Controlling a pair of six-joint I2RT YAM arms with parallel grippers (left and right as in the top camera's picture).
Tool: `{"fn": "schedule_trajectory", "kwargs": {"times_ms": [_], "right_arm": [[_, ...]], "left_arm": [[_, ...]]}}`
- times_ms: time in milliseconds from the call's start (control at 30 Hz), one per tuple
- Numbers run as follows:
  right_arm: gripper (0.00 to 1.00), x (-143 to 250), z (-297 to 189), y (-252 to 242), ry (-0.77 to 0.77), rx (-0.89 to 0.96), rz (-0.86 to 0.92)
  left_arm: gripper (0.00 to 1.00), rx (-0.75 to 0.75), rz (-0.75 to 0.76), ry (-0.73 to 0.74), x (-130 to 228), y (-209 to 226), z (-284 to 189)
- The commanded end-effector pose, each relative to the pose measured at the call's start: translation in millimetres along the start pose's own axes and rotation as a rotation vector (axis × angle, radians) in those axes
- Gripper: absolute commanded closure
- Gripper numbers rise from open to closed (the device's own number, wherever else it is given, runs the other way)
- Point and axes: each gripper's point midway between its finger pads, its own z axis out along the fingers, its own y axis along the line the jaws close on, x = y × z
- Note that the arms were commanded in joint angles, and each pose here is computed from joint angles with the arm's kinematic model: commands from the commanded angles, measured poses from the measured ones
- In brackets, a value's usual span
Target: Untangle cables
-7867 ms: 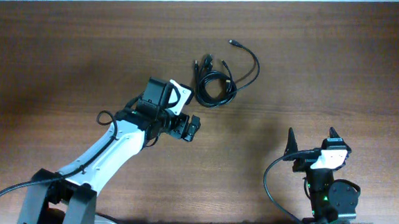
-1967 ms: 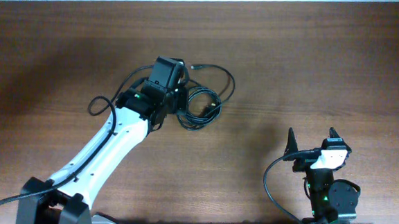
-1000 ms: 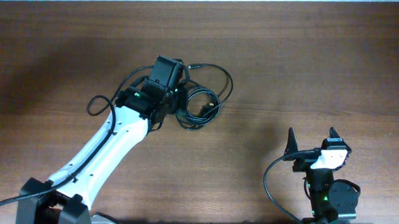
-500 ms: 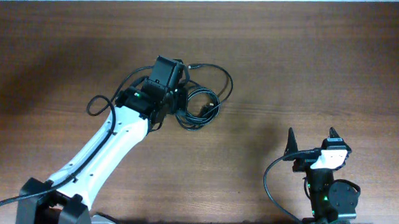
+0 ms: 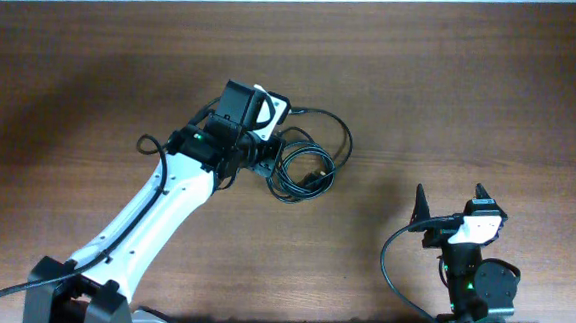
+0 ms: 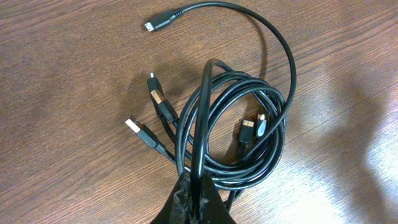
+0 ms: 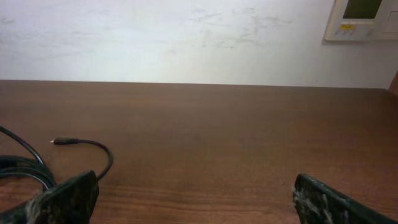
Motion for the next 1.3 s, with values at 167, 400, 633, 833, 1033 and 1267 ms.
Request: {"fn": "schedule_trajectory", "kwargs": {"times_ms": [167,400,633,833,1033,1267], "right_arm": [[0.02,2.8,0.1,-1.2,0.006,0.005,-0.006],[0.01,2.8,0.1,-1.2,0.006,0.005,-0.006],[0.01,2.8,0.1,-1.2,0.006,0.005,-0.006],[0.01,2.8,0.1,-1.2,0.006,0.005,-0.006],[0.02,2.8,0.1,-1.2,0.006,0.005,-0.006],[0.01,2.8,0.1,-1.2,0.006,0.005,-0.006]], "left_arm": [[1.00,-0.070,-0.137,-0.060,-15.4,10.3,-13.5],[1.00,-0.244,-0.469,-0.030,5.4,39.2,-17.5],[1.00,-0.253,-0.469,0.005,15.4,39.9,-13.2],[1.00,-0.254,-0.469,0.005,15.4,39.9,-13.2],[1.00,-0.254,-0.468,0.004,15.3,40.0,-13.2],[1.00,-0.254,-0.469,0.004,15.3,40.1,-13.2]]}}
